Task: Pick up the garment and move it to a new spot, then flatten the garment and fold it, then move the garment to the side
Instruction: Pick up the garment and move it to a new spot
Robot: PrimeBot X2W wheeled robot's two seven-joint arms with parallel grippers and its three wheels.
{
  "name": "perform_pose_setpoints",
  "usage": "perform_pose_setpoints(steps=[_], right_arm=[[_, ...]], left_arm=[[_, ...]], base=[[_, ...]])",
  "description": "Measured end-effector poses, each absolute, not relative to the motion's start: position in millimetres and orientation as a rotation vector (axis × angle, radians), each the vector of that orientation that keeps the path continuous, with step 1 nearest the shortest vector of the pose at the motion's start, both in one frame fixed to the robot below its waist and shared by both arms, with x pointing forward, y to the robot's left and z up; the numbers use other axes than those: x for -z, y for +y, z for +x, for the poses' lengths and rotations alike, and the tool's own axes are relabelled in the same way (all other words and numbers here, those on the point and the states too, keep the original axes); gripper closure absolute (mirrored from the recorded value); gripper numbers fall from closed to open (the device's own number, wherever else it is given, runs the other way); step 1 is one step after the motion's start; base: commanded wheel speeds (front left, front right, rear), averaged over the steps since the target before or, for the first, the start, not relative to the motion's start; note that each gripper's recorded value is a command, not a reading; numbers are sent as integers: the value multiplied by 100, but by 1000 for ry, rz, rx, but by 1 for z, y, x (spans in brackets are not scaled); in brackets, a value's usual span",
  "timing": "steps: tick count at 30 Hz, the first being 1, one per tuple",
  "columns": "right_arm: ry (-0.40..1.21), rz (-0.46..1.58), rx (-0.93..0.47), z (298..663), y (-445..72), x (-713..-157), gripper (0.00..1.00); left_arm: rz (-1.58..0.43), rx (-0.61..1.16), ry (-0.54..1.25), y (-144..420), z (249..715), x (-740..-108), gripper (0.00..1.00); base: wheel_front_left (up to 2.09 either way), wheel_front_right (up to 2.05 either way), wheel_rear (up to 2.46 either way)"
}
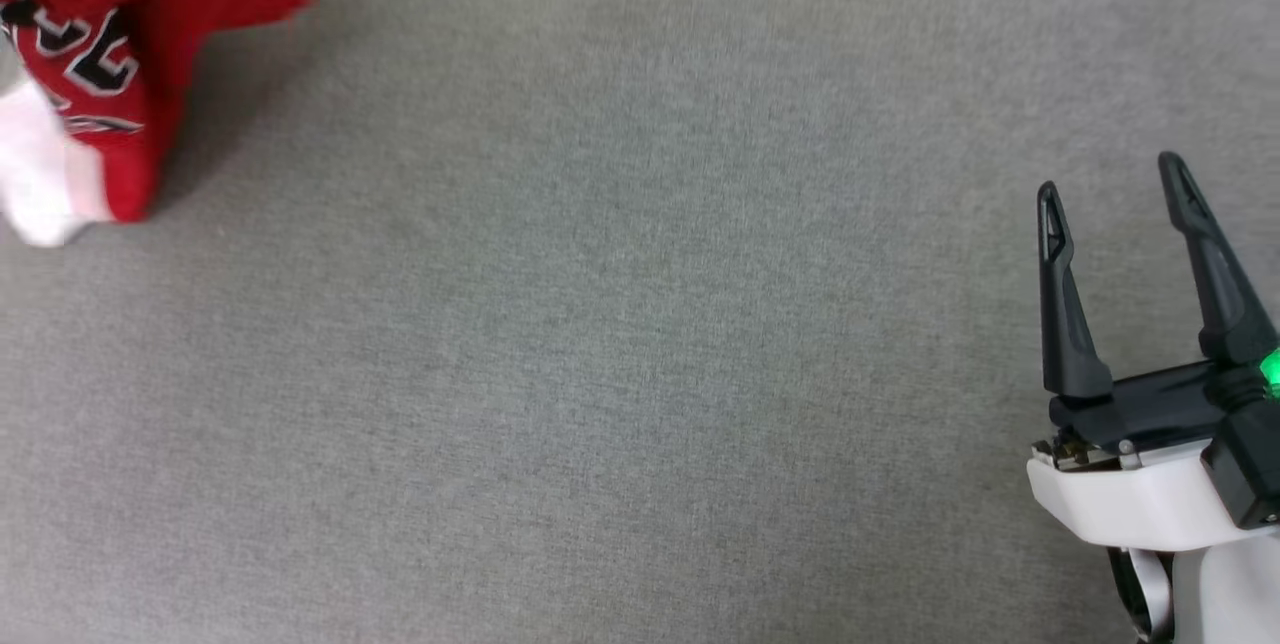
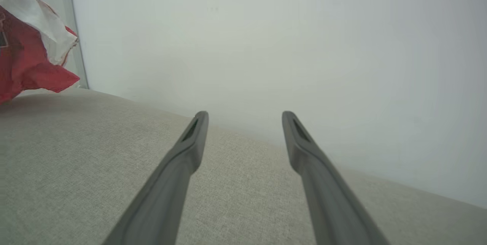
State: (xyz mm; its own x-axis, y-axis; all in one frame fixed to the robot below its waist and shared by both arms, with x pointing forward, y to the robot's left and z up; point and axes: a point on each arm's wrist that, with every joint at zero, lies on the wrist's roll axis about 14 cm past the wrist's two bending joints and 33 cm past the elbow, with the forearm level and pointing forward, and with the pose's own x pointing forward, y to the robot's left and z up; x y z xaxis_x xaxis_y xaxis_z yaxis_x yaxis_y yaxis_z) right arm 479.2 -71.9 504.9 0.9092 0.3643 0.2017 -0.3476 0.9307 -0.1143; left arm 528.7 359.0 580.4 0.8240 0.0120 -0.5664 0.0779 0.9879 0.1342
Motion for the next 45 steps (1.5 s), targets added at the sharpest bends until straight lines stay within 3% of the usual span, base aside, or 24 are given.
perform_pose_setpoints(steps=[15,25,35,45], right_arm=[[-271,-64,-239,440,-122,-550,0],[-266,-84,-110,411,-168,-559,0],[-231,-99,-11,394,-202,-553,0],[-166,-113,23,400,-215,-532,0]], left_arm=[[403,422,293,200,526,-705,100],[452,733,161,80,511,-729,100],[448,1006,138,-10,493,-693,100],[412,1205,478,-53,465,-529,100]], base=[[0,0,0],[0,0,0],[0,0,0],[0,0,0]])
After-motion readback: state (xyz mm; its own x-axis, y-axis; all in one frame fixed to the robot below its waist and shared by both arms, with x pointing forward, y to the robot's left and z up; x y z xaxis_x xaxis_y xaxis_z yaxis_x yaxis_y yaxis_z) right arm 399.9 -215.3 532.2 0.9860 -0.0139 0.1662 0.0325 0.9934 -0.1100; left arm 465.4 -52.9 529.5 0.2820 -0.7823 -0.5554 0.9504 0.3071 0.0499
